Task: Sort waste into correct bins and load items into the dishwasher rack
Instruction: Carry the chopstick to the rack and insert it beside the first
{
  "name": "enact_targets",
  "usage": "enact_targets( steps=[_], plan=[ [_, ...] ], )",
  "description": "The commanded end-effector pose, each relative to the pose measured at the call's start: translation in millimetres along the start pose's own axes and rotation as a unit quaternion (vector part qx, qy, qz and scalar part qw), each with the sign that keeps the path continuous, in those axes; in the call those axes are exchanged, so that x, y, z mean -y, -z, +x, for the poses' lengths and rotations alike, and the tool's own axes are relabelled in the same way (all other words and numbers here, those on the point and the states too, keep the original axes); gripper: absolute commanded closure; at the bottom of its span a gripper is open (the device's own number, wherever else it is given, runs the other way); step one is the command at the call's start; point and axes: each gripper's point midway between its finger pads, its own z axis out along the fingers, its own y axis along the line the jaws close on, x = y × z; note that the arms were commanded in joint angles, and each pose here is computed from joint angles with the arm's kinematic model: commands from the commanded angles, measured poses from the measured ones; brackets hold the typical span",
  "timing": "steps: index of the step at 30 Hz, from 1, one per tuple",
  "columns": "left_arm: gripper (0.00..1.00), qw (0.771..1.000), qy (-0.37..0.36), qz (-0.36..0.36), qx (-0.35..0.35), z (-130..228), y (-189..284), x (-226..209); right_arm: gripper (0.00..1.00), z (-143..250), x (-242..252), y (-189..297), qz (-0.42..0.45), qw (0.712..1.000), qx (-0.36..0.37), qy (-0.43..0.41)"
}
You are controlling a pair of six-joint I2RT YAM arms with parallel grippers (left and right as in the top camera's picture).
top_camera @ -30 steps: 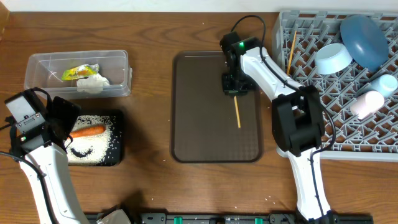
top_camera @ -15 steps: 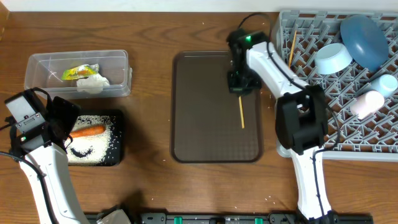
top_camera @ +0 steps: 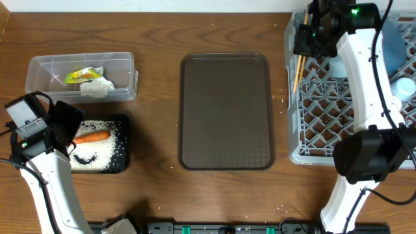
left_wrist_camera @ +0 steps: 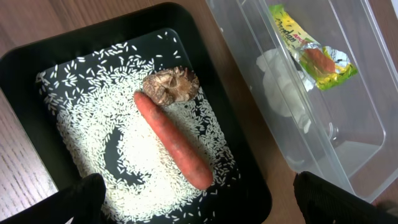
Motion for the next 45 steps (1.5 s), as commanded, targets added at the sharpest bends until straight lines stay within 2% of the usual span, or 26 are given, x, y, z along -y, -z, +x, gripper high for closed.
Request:
enact_targets(
  steps=[1, 16, 19, 25, 29, 33, 34, 39, 42, 45],
  plan=[
    [0.02, 1.0, -0.005, -0.001, 0.01, -5, 5, 0, 0.99, 3, 16, -26, 0.019, 1.0, -0.02, 0.012],
    [0.02, 1.0, -0.005, -0.001, 0.01, -5, 5, 0, 0.97, -15, 68, -44, 0.05, 0.999, -0.006, -0.011],
    [0.02, 1.0, -0.005, -0.001, 0.01, -5, 5, 0, 0.98, -14, 65, -45, 0.038, 0.999, -0.01, 0.018],
    [0.02, 1.0, -0.005, -0.001, 0.01, -5, 5, 0, 0.91, -14, 61, -47, 0.03, 0.999, -0.011, 0.027],
    [0.02, 1.0, -0.005, -0.001, 0.01, -5, 5, 0, 0.71, -14, 59, -48, 0.029, 0.999, -0.011, 0.023],
    [0.02, 1.0, -0.005, -0.001, 0.01, -5, 5, 0, 0.66, -14, 57, -48, 0.026, 0.999, -0.011, 0.018],
    [0.02, 1.0, -0.005, -0.001, 0.01, -5, 5, 0, 0.62, -13, 55, -48, 0.021, 1.0, -0.013, 0.018],
    [0.02, 1.0, -0.005, -0.001, 0.01, -5, 5, 0, 0.28, -4, 44, -47, -0.01, 0.999, -0.031, 0.01],
    [0.02, 1.0, -0.005, -0.001, 0.01, -5, 5, 0, 0.24, 1, 39, -44, -0.023, 0.999, -0.042, 0.001],
    [0.02, 1.0, -0.005, -0.001, 0.01, -5, 5, 0, 0.29, 6, 37, -36, -0.028, 0.998, -0.047, -0.009]
  ],
)
